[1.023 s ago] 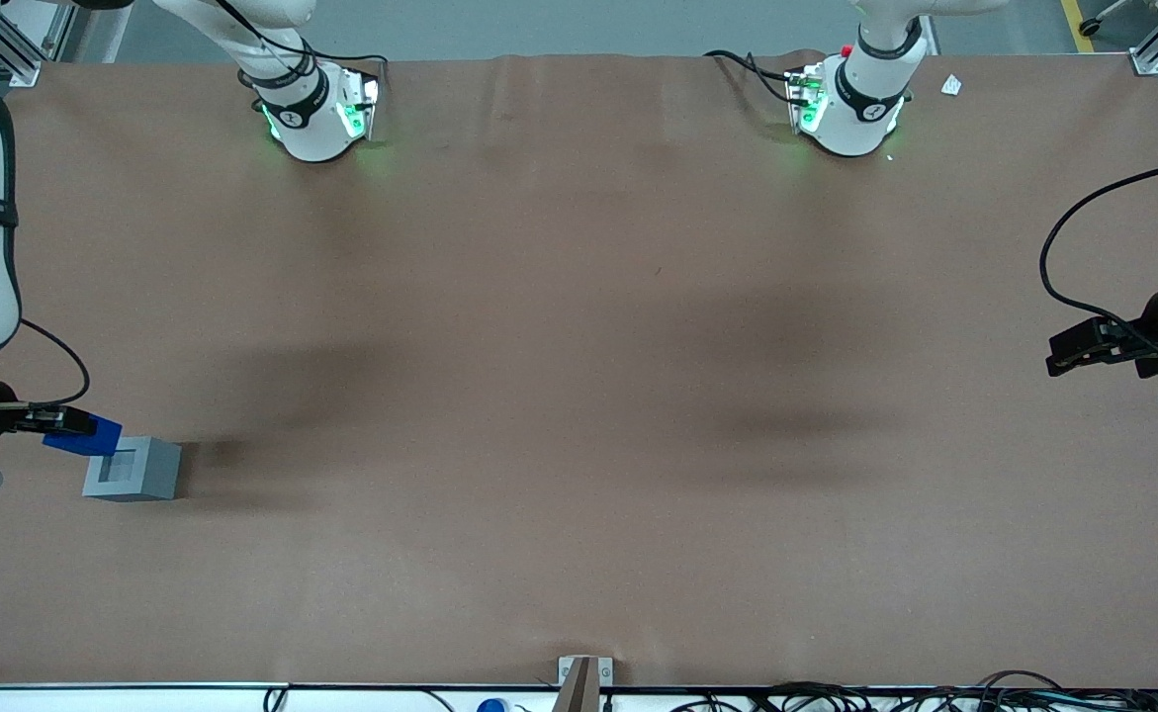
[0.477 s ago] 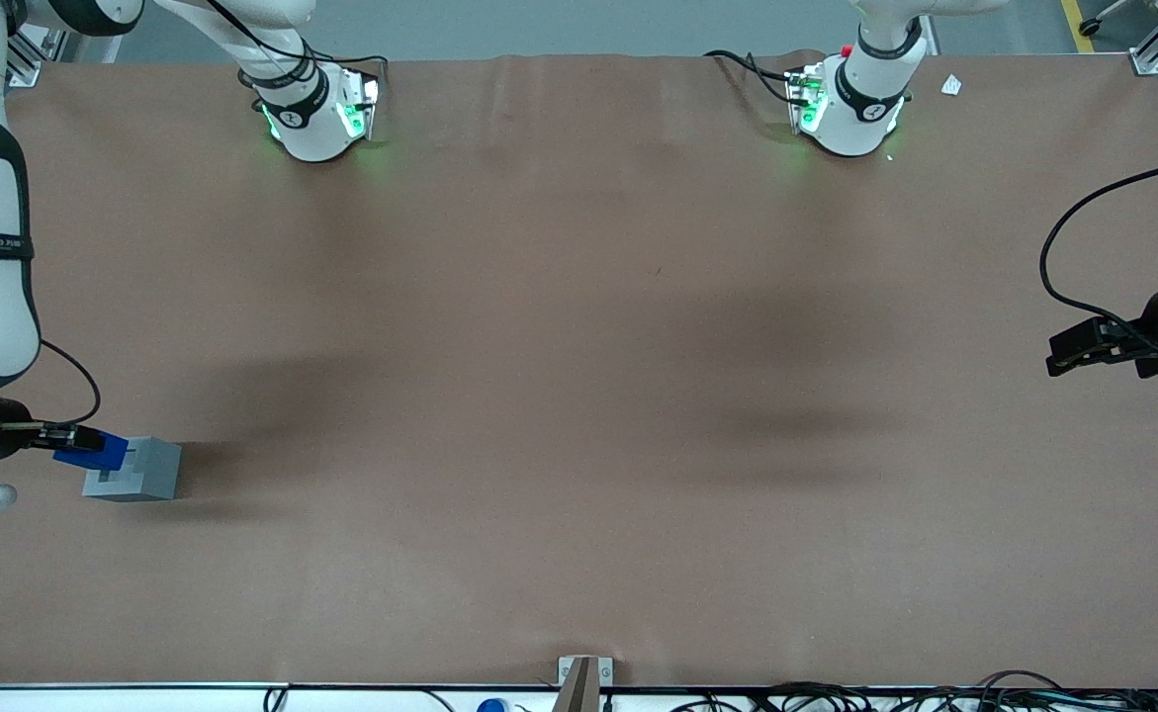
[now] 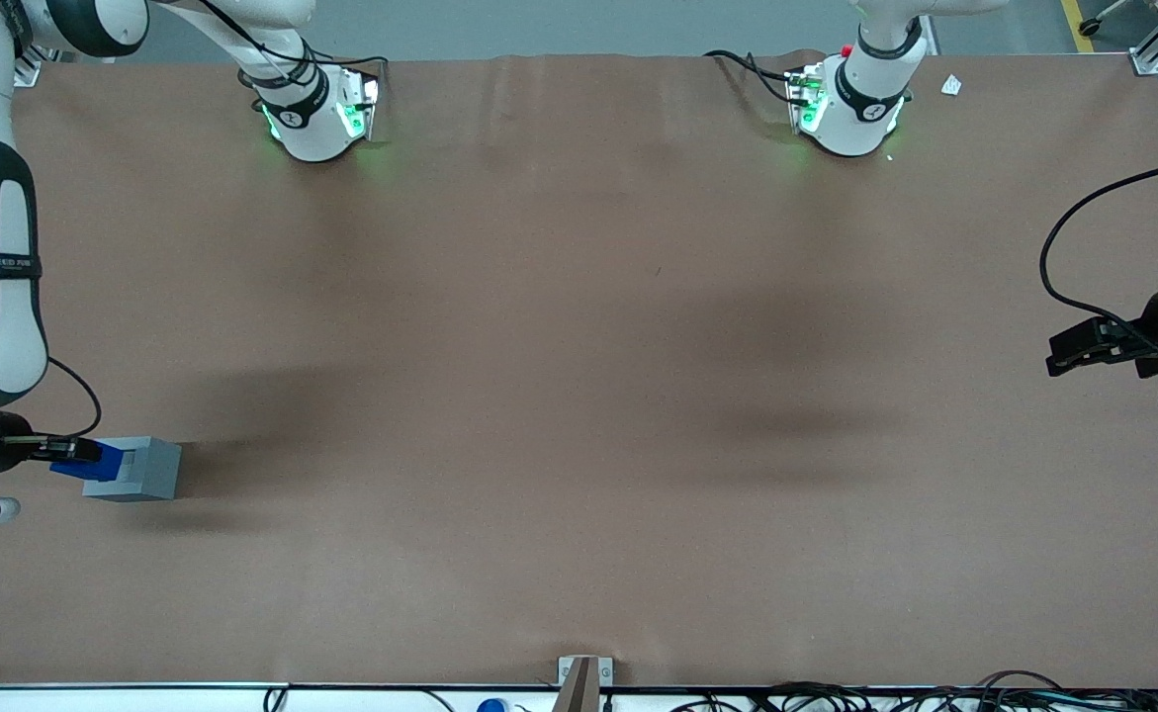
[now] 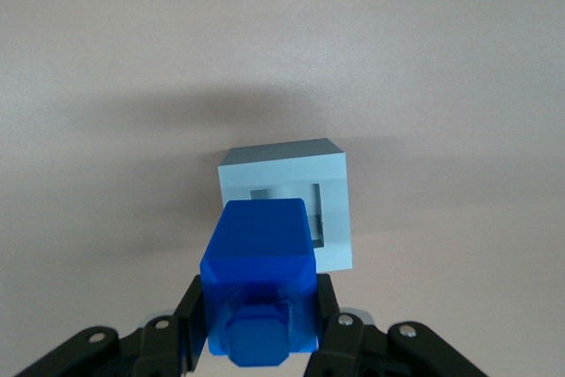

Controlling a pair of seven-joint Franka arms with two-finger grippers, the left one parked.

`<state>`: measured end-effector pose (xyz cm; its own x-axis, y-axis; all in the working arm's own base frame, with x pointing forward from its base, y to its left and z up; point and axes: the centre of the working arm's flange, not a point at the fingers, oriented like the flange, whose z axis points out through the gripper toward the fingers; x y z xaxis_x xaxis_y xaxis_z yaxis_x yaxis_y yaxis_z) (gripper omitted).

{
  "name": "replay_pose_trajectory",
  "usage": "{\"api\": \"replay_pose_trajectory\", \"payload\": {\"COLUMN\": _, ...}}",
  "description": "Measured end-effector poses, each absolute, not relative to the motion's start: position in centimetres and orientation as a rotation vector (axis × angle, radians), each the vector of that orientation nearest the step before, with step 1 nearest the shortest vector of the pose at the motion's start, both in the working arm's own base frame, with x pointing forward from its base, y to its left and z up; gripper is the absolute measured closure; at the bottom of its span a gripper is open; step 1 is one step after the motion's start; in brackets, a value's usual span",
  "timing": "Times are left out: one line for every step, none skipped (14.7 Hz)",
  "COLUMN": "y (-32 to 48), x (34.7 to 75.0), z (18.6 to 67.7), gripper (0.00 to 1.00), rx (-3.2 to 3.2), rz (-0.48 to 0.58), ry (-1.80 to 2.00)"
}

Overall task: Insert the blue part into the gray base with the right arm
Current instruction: 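Align the held blue block above the gray base's square opening, then lower the blue block into the gray base's opening with the right gripper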

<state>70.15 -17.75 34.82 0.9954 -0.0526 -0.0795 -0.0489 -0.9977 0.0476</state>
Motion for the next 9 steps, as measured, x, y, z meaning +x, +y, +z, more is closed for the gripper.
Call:
{"api": "replay_pose_trajectory", "payload": {"y": -17.8, "x": 70.2, "z": 34.8, "gripper": 0.49, "rx": 3.09, "rz": -0.124, "ry": -0.077}}
{"api": "replay_pose_trajectory", "payload": {"y": -17.8, "x": 70.2, "z": 34.8, "gripper": 0.49, "rx": 3.086, "rz": -0.125, "ry": -0.071}}
{"api": "replay_pose_trajectory", "payload": {"y": -18.0, "x": 70.2, "z": 34.6, "gripper": 0.49, "rx": 3.082, "rz": -0.13, "ry": -0.066}}
{"api": "replay_pose_trajectory", "payload": {"y": -18.2, "x": 70.2, "z": 34.4, "gripper": 0.49, "rx": 3.08, "rz": -0.132, "ry": -0.063}}
{"api": "replay_pose_trajectory", "payload": {"y": -18.5, "x": 70.2, "z": 34.1, "gripper": 0.49, "rx": 3.08, "rz": -0.132, "ry": -0.062}}
{"api": "replay_pose_trajectory", "payload": {"y": -18.8, "x": 70.1, "z": 33.8, "gripper": 0.49, "rx": 3.08, "rz": -0.133, "ry": -0.06}}
{"api": "replay_pose_trajectory", "payload": {"y": -19.2, "x": 70.1, "z": 33.4, "gripper": 0.49, "rx": 3.081, "rz": -0.137, "ry": -0.055}}
{"api": "replay_pose_trajectory", "payload": {"y": -19.4, "x": 70.0, "z": 33.1, "gripper": 0.49, "rx": 3.082, "rz": -0.144, "ry": -0.046}}
{"api": "replay_pose_trajectory", "payload": {"y": -19.7, "x": 70.0, "z": 32.7, "gripper": 0.49, "rx": 3.083, "rz": -0.15, "ry": -0.044}}
